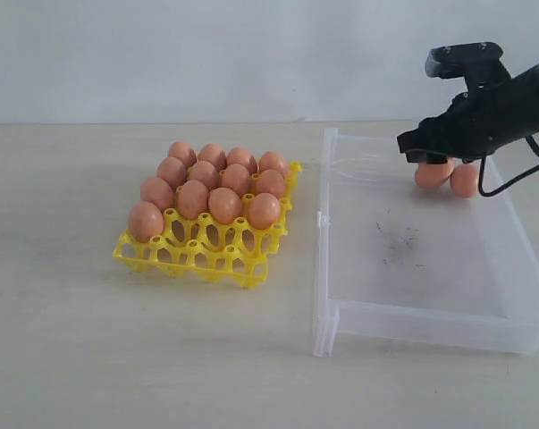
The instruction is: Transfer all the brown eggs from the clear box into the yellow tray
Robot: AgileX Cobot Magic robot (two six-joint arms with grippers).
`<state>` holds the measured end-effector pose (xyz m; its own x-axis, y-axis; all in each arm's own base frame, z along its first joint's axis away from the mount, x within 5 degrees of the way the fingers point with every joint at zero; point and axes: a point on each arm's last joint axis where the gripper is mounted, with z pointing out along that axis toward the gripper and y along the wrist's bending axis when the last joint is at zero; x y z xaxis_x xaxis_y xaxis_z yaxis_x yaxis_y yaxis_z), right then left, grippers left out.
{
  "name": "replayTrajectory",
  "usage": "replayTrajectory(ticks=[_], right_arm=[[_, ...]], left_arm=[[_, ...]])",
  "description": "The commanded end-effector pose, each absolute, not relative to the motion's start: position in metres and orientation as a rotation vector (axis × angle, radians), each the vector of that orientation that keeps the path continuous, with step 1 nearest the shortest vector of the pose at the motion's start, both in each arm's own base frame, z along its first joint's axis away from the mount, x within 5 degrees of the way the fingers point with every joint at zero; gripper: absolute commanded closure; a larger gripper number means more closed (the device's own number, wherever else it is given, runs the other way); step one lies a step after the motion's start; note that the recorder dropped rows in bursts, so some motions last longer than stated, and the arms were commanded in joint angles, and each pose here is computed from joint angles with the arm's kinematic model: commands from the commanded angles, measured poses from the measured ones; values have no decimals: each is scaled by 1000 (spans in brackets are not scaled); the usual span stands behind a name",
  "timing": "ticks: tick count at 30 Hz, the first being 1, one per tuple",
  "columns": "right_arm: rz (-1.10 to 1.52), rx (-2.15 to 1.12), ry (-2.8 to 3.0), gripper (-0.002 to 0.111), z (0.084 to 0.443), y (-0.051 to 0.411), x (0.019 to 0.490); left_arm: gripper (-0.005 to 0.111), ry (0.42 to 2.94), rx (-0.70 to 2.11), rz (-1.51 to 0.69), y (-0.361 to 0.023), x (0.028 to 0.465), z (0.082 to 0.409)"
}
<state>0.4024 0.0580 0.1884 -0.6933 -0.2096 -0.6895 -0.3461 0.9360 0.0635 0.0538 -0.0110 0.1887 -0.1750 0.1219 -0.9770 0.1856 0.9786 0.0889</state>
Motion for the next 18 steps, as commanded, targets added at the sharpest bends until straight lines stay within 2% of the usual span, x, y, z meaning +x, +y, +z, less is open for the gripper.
replayTrajectory(ticks=[1,8,18], right_arm=[[330,-370,2255,109,198,64,391],[704,-700,1926,109,213,121,372],[720,-1107,1727,109,215,208,332]], left_arm=[[103,1749,235,-60,-11,54,188],[103,1749,235,-60,-11,54,188],[103,1749,235,-60,-11,54,188]])
